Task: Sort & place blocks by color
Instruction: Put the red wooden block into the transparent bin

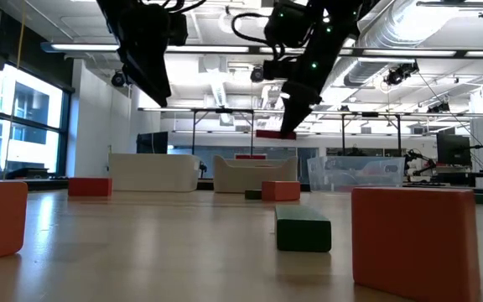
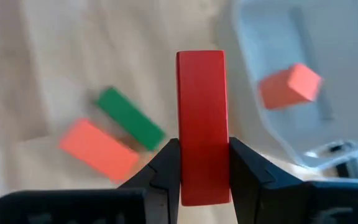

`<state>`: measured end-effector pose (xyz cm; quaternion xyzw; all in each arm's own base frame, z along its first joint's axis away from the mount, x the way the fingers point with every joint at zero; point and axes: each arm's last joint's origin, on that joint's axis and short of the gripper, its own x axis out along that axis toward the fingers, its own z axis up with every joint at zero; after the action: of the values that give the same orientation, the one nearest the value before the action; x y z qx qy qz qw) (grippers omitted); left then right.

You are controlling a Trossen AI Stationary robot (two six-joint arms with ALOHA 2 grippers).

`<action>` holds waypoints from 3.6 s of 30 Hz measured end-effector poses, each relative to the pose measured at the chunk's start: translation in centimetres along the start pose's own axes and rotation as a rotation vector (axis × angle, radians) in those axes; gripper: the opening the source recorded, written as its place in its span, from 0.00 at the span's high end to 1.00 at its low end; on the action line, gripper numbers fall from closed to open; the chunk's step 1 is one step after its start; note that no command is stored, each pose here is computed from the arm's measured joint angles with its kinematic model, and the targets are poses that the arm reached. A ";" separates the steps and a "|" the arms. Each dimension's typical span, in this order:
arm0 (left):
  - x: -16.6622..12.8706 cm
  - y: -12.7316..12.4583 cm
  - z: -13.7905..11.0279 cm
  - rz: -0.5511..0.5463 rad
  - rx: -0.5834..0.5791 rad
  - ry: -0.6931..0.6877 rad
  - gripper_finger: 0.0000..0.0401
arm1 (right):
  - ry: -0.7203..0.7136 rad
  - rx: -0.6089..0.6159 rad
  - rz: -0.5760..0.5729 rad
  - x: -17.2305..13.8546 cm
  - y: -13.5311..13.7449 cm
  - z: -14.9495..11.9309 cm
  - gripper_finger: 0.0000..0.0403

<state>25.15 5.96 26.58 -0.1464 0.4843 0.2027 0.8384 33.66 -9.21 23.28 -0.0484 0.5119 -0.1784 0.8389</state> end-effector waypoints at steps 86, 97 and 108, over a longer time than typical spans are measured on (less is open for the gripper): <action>0.2 5.7 1.4 0.105 -0.269 -0.065 0.46 | 0.560 0.585 0.017 4.7 -18.4 -13.0 0.72; 0.2 5.4 1.4 0.041 -0.313 -0.050 0.46 | 0.555 0.556 0.009 4.4 -18.3 -12.8 0.65; 0.2 2.9 0.1 0.016 -0.320 0.055 0.46 | 0.487 0.571 0.000 2.4 -17.8 -11.7 0.65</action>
<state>23.91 8.63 26.34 -0.2795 0.4700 0.2799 0.7891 19.92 -25.46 20.47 0.2315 0.6258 -0.3203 0.6724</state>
